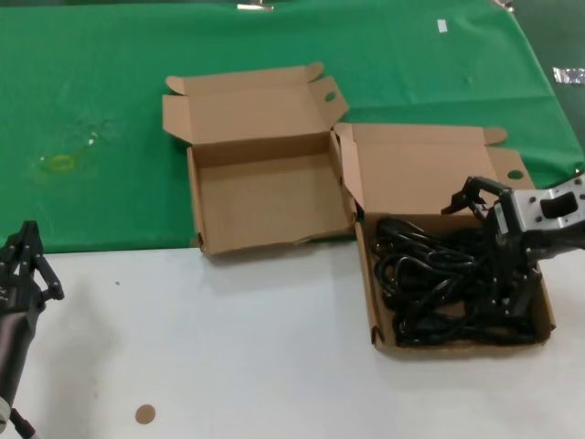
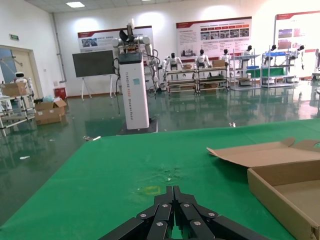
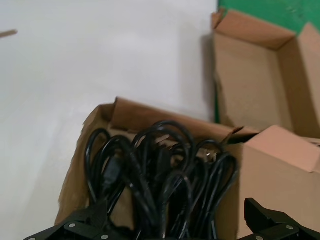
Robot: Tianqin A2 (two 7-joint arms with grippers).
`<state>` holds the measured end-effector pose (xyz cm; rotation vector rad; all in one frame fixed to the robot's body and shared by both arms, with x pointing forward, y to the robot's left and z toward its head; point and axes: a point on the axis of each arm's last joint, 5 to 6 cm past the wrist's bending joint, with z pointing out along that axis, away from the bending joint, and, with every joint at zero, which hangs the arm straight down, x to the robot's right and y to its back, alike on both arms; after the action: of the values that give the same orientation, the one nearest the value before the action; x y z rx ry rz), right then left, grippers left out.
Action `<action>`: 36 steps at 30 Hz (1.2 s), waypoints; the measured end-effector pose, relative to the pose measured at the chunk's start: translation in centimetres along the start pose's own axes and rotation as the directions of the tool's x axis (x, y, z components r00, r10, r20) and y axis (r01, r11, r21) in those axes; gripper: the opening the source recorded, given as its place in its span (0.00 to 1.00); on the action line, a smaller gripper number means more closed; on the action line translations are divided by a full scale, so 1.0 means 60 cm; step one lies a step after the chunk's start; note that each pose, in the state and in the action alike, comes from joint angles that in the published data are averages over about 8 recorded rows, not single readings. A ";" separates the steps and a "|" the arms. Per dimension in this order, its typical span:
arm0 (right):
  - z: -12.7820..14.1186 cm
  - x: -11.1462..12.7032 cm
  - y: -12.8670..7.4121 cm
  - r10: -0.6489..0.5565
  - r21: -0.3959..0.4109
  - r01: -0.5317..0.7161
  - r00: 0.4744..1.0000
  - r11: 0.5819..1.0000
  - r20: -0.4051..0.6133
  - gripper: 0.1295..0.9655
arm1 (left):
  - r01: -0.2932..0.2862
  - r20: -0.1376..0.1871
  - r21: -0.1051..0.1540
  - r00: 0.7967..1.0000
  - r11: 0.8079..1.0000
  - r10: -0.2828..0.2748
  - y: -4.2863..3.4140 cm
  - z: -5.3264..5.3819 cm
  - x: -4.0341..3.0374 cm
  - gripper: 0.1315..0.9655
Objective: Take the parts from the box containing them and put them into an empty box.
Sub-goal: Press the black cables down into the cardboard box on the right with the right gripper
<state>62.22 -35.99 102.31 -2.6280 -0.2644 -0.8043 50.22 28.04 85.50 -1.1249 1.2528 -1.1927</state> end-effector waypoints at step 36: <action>0.034 0.026 0.013 -0.056 -0.078 0.063 0.994 0.995 0.094 0.65 | 0.000 0.000 0.000 1.000 1.000 0.000 0.000 0.000 0.000 0.02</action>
<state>64.73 -35.78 101.40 -2.7494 -0.3434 -0.7287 50.22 28.04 85.50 -1.1250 1.2527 -1.1928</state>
